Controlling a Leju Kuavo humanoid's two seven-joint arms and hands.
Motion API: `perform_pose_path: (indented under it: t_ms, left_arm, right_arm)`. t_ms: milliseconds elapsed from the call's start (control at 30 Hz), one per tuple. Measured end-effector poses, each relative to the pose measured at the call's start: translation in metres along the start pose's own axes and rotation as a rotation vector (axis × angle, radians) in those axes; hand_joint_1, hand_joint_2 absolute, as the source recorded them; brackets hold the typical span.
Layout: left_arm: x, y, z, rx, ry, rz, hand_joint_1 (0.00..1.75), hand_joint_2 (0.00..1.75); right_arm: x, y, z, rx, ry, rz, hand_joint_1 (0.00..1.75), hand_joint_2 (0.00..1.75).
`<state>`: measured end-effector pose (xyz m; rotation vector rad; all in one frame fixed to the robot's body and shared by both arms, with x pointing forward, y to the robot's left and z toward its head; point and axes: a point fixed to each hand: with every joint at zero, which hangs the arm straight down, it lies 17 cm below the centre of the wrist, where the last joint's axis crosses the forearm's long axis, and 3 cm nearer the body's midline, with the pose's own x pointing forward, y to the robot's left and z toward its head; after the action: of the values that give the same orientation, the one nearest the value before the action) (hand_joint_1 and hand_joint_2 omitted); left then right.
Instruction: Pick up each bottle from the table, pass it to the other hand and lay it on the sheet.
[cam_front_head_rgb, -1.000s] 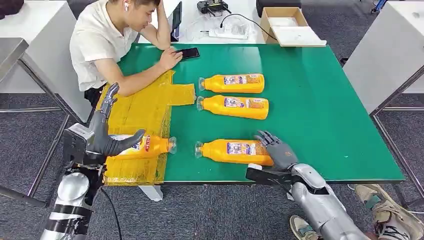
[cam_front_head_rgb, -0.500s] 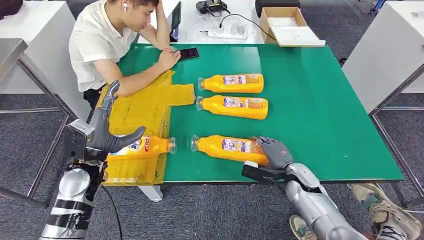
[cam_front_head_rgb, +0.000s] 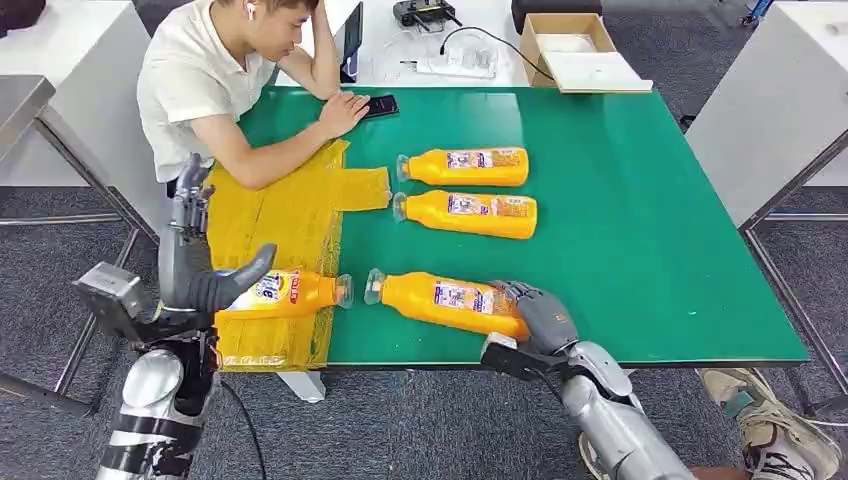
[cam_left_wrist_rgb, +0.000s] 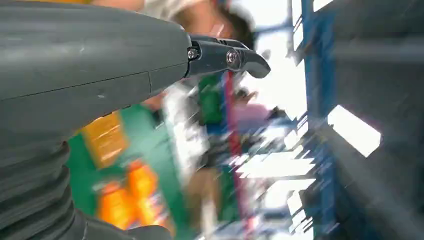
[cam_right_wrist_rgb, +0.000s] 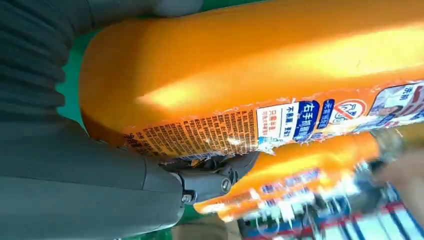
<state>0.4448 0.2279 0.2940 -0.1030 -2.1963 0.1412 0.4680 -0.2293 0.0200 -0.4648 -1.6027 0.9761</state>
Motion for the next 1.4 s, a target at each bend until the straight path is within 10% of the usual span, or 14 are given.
perform_pose_path:
  t_ms: [467,1067,1400]
  left_arm:
    - [0.046,0.014,0.036,0.166,-0.090,0.174,0.00,1.75]
    - [0.036,-0.050,0.051,-0.047,0.024,0.405,0.00,1.75]
    - [-0.007,-0.134,0.088,-0.270,0.191,0.482,0.00,1.75]
  right_arm:
    - [0.061,-0.069,0.039,-0.394,-0.101,-0.222,1.75,1.75]
    - [0.086,-0.087,0.046,-0.514,-0.163,-0.360,1.75,1.75]
    - [0.174,-0.065,0.029,-0.465,-0.352,-0.505,1.75,1.75]
